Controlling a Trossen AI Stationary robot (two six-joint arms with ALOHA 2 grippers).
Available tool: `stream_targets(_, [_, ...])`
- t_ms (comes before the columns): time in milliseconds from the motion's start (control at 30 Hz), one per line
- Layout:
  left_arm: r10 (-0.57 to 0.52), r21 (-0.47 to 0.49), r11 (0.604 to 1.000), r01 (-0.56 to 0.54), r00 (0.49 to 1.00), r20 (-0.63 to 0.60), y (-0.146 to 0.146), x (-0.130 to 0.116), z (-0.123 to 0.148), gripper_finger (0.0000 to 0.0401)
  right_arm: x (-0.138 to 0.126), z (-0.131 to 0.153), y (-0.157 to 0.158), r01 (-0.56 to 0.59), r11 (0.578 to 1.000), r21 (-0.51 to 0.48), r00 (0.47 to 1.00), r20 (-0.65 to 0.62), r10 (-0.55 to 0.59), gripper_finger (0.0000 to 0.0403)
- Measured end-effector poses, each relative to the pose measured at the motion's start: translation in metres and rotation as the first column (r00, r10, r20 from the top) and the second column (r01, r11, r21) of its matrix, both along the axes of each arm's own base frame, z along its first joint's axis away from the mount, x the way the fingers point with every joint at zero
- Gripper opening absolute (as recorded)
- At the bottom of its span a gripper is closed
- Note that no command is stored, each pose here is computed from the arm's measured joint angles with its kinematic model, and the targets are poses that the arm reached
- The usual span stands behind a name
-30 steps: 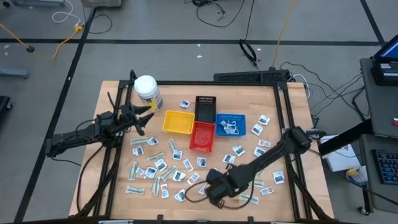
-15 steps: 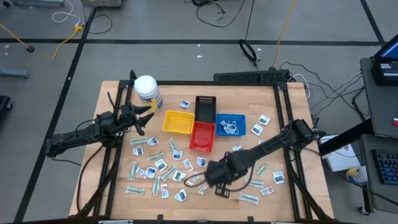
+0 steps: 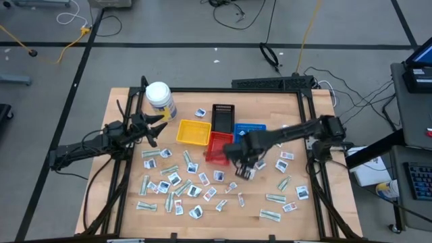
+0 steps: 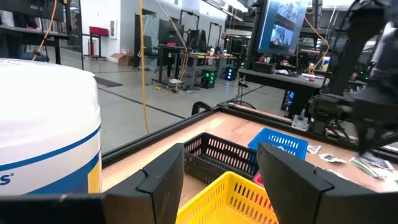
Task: Pick & Place First Aid Supplies
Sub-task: Put the alcohol pad into the blue bin
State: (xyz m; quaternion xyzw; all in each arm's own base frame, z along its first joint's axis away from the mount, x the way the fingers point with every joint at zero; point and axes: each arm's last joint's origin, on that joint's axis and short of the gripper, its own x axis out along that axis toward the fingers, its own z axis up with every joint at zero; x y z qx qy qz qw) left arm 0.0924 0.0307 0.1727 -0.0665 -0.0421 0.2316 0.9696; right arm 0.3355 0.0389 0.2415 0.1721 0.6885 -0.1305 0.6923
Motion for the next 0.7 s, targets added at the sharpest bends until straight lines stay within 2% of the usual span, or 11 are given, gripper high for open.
stream_targets(433, [0.000,0.000,1.000,0.000,1.000,0.000,0.000,0.000,0.000,0.0209,-0.019,0.005,-0.112,0.209,0.978,-0.006,0.978,-0.002,-0.209,0.0000])
stream_targets(700, [0.000,0.000,1.000,0.000,1.000,0.000,0.000,0.000,0.000,0.0209,-0.029,0.005,-0.150,0.310,0.951,-0.009,0.951,0.002,-0.310,0.0000])
